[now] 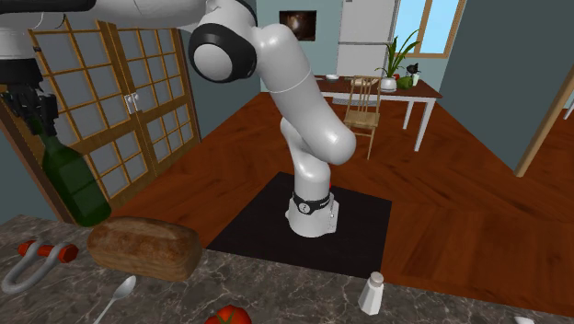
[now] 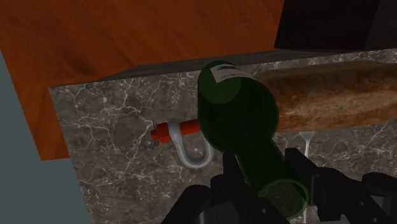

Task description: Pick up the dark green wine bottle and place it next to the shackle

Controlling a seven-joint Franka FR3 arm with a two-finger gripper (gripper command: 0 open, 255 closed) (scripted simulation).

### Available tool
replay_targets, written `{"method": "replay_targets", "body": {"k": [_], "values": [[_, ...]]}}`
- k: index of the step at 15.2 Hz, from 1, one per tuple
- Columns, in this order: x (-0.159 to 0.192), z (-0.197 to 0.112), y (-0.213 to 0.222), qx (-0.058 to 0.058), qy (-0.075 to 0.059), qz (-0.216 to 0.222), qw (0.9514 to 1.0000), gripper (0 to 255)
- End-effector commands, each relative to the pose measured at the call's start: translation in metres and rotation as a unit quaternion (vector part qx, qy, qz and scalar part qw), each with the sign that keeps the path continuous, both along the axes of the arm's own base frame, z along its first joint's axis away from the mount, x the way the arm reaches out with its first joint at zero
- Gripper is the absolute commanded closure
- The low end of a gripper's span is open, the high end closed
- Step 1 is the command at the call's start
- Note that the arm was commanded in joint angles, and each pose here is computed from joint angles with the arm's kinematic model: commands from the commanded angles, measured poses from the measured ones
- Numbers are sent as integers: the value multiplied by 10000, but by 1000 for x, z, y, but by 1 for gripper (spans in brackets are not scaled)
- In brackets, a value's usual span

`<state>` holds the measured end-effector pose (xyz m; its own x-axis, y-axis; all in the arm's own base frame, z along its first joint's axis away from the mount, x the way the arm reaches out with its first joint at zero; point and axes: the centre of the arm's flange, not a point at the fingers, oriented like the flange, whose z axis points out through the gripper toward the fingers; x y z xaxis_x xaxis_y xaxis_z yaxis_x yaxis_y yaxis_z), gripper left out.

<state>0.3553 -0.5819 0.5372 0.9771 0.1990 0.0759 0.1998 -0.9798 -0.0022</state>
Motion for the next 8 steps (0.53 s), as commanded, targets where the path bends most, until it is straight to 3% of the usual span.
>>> {"method": "replay_targets", "body": {"k": [1, 8], "values": [[0, -10, -1, -5, -2, -2, 10000, 255], [0, -47, -1, -5, -2, -2, 10000, 255]]}}
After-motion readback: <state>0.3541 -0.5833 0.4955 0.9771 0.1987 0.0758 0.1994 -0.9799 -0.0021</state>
